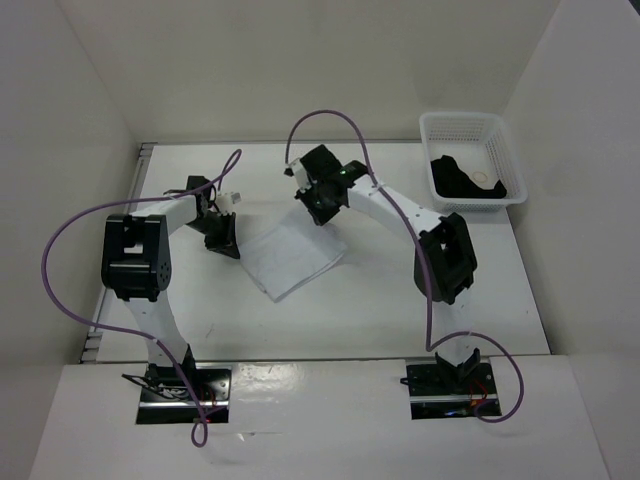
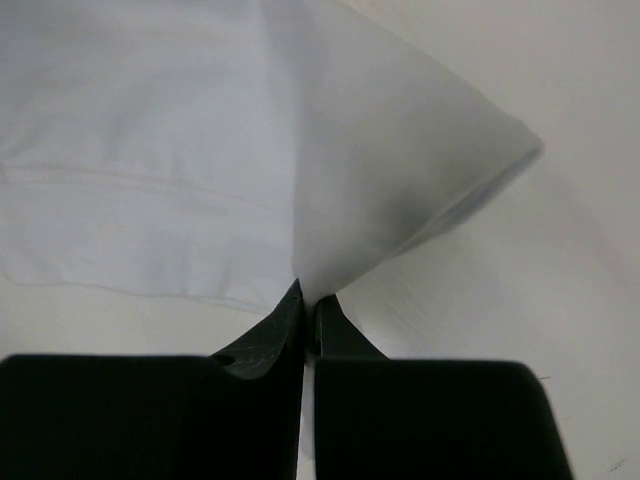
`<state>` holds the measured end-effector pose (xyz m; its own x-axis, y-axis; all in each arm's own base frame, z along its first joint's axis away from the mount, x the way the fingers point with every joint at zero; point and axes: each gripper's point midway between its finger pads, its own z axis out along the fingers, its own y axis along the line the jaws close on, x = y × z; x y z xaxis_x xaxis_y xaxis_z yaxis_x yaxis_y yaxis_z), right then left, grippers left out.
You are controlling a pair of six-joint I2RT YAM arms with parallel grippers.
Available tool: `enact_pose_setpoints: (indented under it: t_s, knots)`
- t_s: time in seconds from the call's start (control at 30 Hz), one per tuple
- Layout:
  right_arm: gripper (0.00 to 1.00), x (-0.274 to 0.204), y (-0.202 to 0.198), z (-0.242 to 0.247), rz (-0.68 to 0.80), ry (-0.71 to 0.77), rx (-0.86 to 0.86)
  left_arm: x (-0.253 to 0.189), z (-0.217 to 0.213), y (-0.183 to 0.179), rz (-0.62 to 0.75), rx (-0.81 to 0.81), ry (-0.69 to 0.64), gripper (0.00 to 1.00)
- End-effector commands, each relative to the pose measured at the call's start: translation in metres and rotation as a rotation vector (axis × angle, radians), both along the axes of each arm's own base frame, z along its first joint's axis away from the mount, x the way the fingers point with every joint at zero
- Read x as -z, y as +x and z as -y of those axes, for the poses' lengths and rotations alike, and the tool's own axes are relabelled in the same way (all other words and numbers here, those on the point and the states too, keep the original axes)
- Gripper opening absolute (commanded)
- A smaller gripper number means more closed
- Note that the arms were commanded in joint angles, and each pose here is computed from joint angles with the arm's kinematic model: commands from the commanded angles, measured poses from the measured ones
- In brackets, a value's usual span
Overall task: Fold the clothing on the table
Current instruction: Fold the skirt
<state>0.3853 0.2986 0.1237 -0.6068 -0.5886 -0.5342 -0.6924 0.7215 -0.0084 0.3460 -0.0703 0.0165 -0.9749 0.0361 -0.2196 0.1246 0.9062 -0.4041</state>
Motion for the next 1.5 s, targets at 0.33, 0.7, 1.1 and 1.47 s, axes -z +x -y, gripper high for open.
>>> enact_pose_setpoints:
  t_s: [0.33, 0.7, 1.1, 1.47]
  knots:
    - [0.0, -0.023, -0.024, -0.064, 0.045, -0.008, -0.057, 0.015, -0.006, -0.005, -0.032, 0.019, 0.03, 0.03]
    - [0.0, -0.025, -0.061, -0.12, 0.039, 0.019, -0.166, 0.017, -0.005, -0.006, -0.041, 0.021, 0.021, 0.03]
    - [0.0, 0.011, -0.074, -0.14, 0.0, -0.029, -0.199, 0.016, -0.003, -0.006, -0.041, 0.023, 0.012, 0.03]
    - [0.0, 0.028, -0.072, -0.157, -0.018, -0.02, -0.199, 0.019, -0.002, -0.009, -0.055, 0.032, 0.004, 0.03]
